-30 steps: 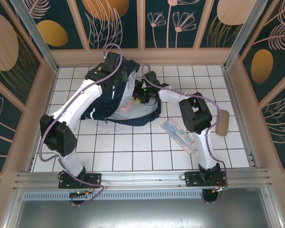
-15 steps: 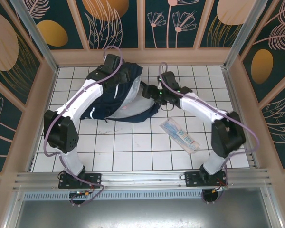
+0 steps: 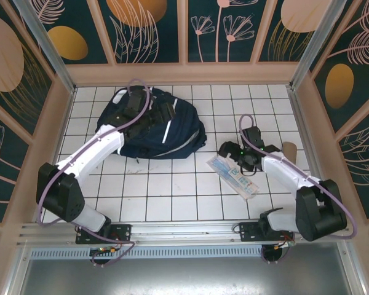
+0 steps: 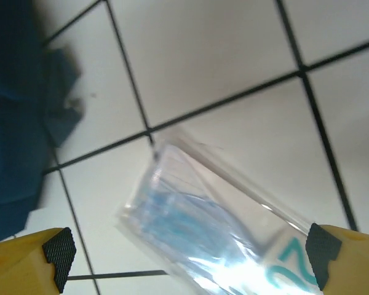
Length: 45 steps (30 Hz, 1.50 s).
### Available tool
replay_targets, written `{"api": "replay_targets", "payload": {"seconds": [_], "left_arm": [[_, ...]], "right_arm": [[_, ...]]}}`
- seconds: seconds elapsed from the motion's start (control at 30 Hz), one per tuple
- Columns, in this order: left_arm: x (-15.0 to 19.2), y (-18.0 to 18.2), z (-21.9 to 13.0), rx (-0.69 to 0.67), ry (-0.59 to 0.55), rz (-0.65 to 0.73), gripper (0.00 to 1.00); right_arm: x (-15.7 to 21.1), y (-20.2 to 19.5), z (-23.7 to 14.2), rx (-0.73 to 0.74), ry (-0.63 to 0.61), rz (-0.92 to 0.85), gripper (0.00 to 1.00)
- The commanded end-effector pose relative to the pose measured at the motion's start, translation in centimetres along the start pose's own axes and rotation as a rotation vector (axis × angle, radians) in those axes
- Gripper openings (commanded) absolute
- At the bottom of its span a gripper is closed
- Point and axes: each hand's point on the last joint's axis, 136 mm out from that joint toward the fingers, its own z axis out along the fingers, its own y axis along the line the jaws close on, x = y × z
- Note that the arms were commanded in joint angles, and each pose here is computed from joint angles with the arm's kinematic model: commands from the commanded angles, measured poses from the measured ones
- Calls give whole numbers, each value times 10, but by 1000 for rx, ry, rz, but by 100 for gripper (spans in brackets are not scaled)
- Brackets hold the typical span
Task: Pack the student bag
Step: Close the student bag at the top-center of the table, then rotate the loose stationery at the center of the table, then pick up the loose stationery at the center of the table.
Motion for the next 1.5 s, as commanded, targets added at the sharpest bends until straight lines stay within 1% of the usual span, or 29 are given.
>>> {"api": "replay_targets", "payload": {"seconds": [0.0,0.2,0.27,0.33,0.37,0.5,0.57,0.73,0.83,0.93,1.03,1.1,1.13,1.23,1.27,1.33,1.37,1.47], "left_arm": [[28,-15,0,44,33,-43,98],[72,-9,0,74,89,-104,98],[85,-9,-2,81,104,-112,98],[96,-10,-4,90,120,-125,97],[107,-4,-2,80,139,-127,97],[132,-1,0,83,177,-148,92],[143,-2,0,92,197,-158,89],[172,-7,4,108,255,-161,85],[184,-9,7,112,281,-159,83],[194,-14,11,152,308,-166,73],[207,-19,17,188,340,-159,59],[214,-22,21,209,359,-149,53],[217,-23,24,211,363,-145,53],[230,-28,31,227,393,-125,40],[234,-29,34,231,404,-118,37],[242,-33,39,234,422,-100,29],[247,-35,41,234,432,-86,26],[256,-41,47,234,454,-58,24]], "right_arm": [[12,-22,1,34,10,30,99],[45,-46,10,60,76,87,99],[59,-46,13,24,114,106,99],[71,-37,14,-39,145,128,99],[76,-31,14,-73,155,130,99],[92,10,10,-210,194,123,99],[96,29,7,-255,209,113,99],[94,63,-5,-304,222,50,99],[85,63,-12,-271,193,19,99],[79,55,-13,-227,154,-6,99],[79,44,-7,-193,147,-11,97],[79,37,-4,-168,133,-14,95],[78,34,-3,-155,122,-15,94],[77,26,1,-129,103,-19,91],[70,21,3,-118,87,2,91],[69,16,6,-103,83,4,86],[68,14,8,-98,83,3,84],[68,8,13,-79,88,3,82]]}}
